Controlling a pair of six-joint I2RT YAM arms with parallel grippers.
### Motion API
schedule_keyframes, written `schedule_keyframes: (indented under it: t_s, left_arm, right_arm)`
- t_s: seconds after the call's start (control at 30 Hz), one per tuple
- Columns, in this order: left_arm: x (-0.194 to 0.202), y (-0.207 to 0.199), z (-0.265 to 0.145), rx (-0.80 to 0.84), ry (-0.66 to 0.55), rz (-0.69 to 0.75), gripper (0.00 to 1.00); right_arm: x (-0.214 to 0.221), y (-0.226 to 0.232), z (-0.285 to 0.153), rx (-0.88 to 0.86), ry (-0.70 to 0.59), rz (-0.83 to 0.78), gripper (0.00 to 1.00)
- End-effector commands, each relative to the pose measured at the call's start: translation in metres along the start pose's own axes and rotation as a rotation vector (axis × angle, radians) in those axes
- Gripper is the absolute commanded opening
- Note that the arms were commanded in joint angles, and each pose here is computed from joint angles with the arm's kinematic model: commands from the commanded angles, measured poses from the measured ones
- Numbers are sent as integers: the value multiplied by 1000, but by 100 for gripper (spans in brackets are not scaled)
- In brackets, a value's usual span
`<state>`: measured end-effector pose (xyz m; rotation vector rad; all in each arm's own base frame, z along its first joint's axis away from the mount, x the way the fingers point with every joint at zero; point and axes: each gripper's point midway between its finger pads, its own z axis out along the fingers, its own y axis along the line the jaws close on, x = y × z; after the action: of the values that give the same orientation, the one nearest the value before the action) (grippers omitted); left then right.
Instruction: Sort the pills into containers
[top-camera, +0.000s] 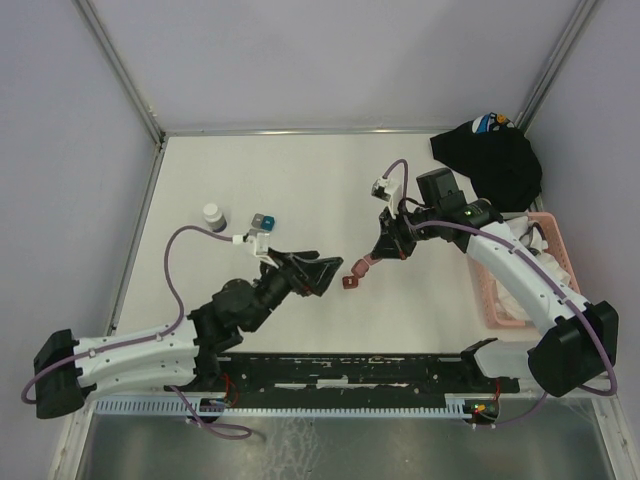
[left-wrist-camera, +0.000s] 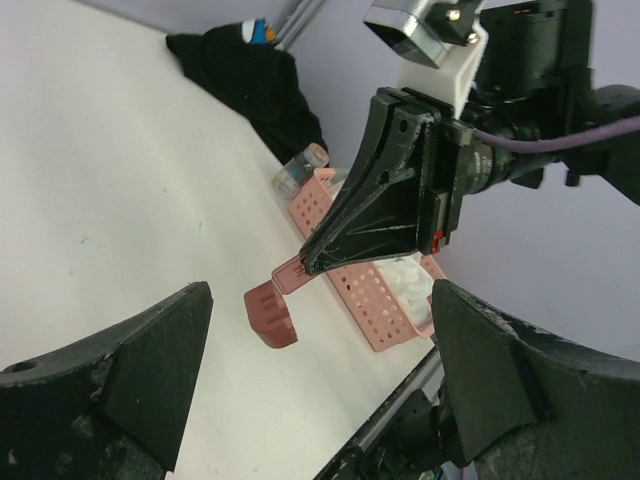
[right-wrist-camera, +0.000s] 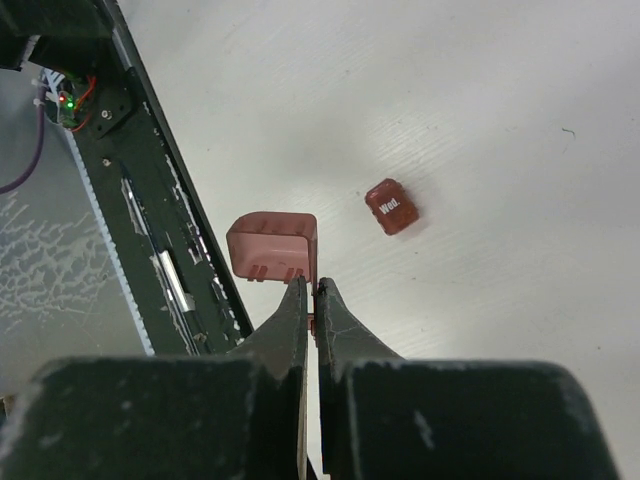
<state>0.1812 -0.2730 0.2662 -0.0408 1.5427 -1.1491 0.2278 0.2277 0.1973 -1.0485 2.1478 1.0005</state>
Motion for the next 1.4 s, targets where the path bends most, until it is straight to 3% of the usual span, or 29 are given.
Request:
schedule_keyframes:
  t_s: [0.0,0.3,0.5,1.1,1.27,1.37]
  left_arm:
    - [11,3,26,-157,48,-101,94]
    - [50,10,48,-230,141,-32,92]
    - [64,8,53,-190,170,3,89]
    - [96,55,40,-266,225,139,75]
    - [97,68,38,-290,227,167,62]
    - [97,74,37,-288,227,184,60]
  right_arm:
    - [-13,-5,-8,65,-35,-70,2]
    - [-12,-3,-9,60,-35,-71,2]
    - [-11,-3,-8,53,-31,-64,2]
    - [-12,4,-7,12,-34,-55,2]
    - [-12,7,-7,-6,-37,-51,2]
    - [-12,11,-6,-30,-42,-52,2]
